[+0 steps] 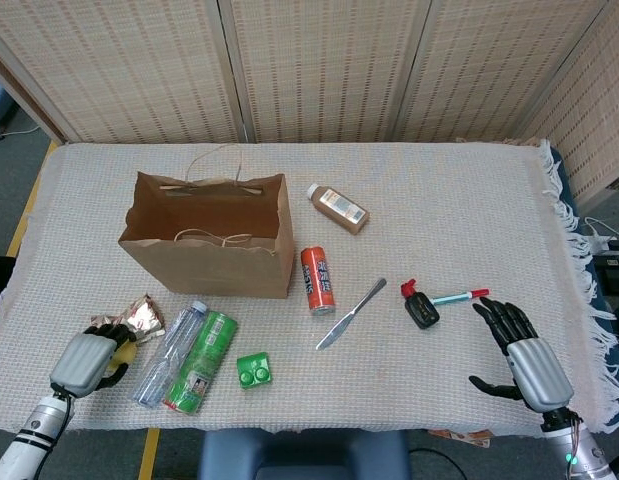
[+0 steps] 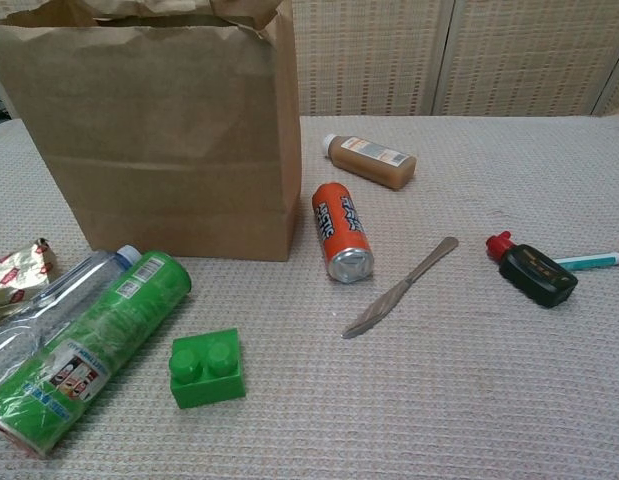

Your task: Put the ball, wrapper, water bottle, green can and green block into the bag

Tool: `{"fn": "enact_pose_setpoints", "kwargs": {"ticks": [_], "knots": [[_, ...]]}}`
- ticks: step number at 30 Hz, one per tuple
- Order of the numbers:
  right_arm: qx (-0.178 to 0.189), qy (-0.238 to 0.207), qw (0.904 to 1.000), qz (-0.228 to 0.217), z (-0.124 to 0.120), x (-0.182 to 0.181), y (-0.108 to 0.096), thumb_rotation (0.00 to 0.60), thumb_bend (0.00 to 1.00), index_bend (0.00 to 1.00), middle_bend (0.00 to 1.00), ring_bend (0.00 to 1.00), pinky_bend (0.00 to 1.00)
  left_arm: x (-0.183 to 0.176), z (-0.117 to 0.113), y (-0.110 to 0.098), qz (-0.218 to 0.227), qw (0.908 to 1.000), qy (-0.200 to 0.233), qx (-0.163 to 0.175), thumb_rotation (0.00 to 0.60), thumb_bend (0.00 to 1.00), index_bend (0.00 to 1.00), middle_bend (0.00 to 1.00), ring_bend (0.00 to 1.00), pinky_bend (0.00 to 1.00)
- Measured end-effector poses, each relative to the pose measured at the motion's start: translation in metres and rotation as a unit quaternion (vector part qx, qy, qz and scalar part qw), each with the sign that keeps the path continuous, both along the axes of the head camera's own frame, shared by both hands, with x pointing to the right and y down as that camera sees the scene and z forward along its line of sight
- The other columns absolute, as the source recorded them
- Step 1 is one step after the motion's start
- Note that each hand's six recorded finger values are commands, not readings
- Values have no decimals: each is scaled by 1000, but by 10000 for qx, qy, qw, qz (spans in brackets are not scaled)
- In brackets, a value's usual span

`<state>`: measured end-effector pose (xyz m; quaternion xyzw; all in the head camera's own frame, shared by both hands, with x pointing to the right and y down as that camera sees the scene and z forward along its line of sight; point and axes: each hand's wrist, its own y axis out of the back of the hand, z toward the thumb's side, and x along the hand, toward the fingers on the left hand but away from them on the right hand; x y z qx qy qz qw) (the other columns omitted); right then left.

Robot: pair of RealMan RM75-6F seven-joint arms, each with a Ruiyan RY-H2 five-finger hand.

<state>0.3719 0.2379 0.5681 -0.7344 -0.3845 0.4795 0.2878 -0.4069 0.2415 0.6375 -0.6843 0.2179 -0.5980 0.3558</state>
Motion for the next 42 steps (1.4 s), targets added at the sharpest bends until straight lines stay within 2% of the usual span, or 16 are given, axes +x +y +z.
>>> {"fn": "enact_pose_setpoints", "kwargs": {"ticks": [7,11,14,18,21,23,26,30,36,37,41,42], "knots": [[-9,-13,10000,9,0,0,0,600,24,0,0,0,0,-1,-26,-37,-516,9958,286,700,600,627,683,675,659,807],[-21,-24,10000,4,0,0,1,600,24,0,0,0,0,-4,-39,-66,-1208,9845,614,1116,600,626,681,672,658,798],[-28,-34,10000,-4,0,-1,1,600,24,0,0,0,0,-5,-51,-96,-1831,9679,940,1440,600,631,679,670,658,793],[-36,-46,10000,-23,0,-1,2,600,24,0,0,0,0,4,-74,-149,-2544,9352,1547,1915,600,635,680,667,658,789],[-49,-45,10000,-5,0,-1,2,600,24,0,0,0,0,25,-92,-188,-2644,9181,1979,2191,600,634,680,667,658,788],[-59,-47,10000,20,0,0,1,600,24,0,0,0,0,40,-101,-208,-2571,9145,2119,2297,600,634,679,667,658,789],[-88,-54,9999,36,1,0,1,600,24,0,0,0,0,67,-109,-230,-2339,9188,2160,2333,600,634,677,667,659,789],[-168,-63,9998,69,3,0,0,600,24,0,0,0,0,113,-110,-249,-2020,9302,2238,2092,600,634,674,664,657,786],[-213,-97,9997,117,2,1,-1,600,24,0,0,0,0,173,-85,-241,-1438,9517,2161,1641,600,623,644,636,625,755],[-222,-105,9996,128,2,1,-1,600,24,0,0,0,0,179,-80,-238,-1367,9543,2139,1575,600,602,591,578,569,710],[-236,-131,9995,135,1,2,-2,600,24,0,0,0,0,194,-64,-227,-1099,9656,1980,1279,600,429,127,91,134,359],[-242,-136,9995,127,1,1,-2,600,24,0,0,0,0,197,-62,-226,-1048,9677,1946,1217,600,412,73,39,75,298]]}}
